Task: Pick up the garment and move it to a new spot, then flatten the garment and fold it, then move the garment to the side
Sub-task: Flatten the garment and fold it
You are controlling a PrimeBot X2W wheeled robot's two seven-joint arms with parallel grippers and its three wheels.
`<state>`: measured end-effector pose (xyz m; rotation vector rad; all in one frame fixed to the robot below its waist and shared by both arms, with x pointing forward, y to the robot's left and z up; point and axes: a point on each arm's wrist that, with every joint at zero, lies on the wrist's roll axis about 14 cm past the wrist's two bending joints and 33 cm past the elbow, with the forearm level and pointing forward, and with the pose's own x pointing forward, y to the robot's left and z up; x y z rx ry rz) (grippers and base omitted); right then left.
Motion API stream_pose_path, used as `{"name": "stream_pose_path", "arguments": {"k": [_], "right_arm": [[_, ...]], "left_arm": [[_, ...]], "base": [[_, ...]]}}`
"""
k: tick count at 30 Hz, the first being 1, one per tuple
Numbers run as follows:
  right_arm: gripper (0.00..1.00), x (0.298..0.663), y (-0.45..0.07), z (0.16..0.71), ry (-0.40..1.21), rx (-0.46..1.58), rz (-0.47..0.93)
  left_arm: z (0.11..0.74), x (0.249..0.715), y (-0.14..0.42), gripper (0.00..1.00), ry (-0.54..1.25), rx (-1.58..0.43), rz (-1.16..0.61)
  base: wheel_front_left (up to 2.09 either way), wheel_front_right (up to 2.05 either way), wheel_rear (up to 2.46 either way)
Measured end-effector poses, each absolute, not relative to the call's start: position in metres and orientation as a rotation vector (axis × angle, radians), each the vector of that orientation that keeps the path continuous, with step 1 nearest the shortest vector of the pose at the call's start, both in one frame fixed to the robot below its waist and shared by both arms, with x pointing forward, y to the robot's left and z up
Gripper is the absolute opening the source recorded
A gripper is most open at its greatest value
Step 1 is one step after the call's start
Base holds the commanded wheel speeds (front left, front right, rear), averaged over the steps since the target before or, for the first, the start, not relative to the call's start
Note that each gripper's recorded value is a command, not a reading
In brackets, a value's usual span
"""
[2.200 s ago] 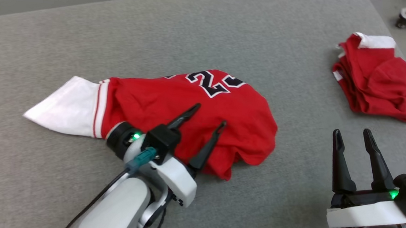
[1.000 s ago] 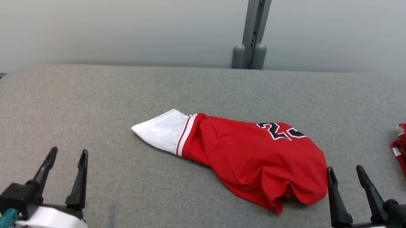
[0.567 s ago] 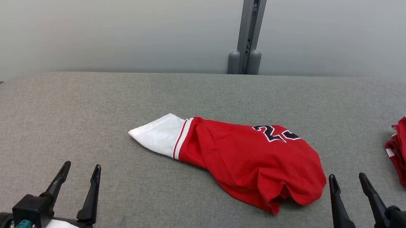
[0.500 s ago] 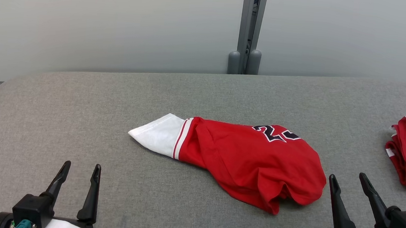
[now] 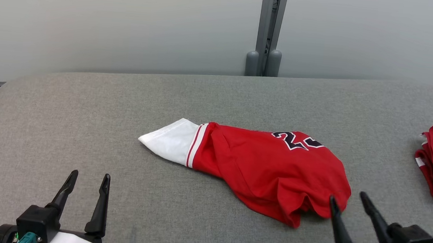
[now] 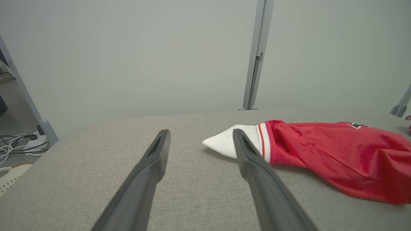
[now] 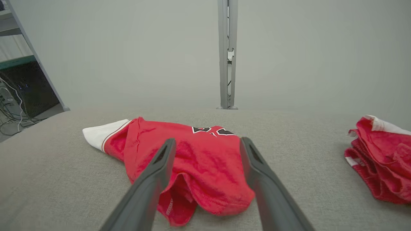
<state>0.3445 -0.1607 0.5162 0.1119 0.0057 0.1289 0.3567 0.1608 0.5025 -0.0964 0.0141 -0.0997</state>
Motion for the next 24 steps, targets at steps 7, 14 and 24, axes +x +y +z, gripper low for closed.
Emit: {"name": "stream_pose_path", "arguments": {"k": [7, 14, 24], "right_arm": [[1.00, 0.333, -0.111, 0.469, 0.183, 0.151, 0.268], [1.00, 0.342, -0.094, 0.437, 0.266, 0.168, 0.314], [0.00, 0.372, -0.071, 0.416, 0.286, 0.186, 0.376]], "left_arm": [[0.503, 0.364, 0.161, 1.00, 0.011, -0.096, -0.100], [0.504, 0.377, 0.159, 1.00, -0.001, -0.102, -0.103], [0.497, 0.391, 0.162, 1.00, 0.001, -0.105, -0.087]], "base": [[0.00, 0.00, 0.00], [0.00, 0.00, 0.00], [0.00, 0.00, 0.00]]}}
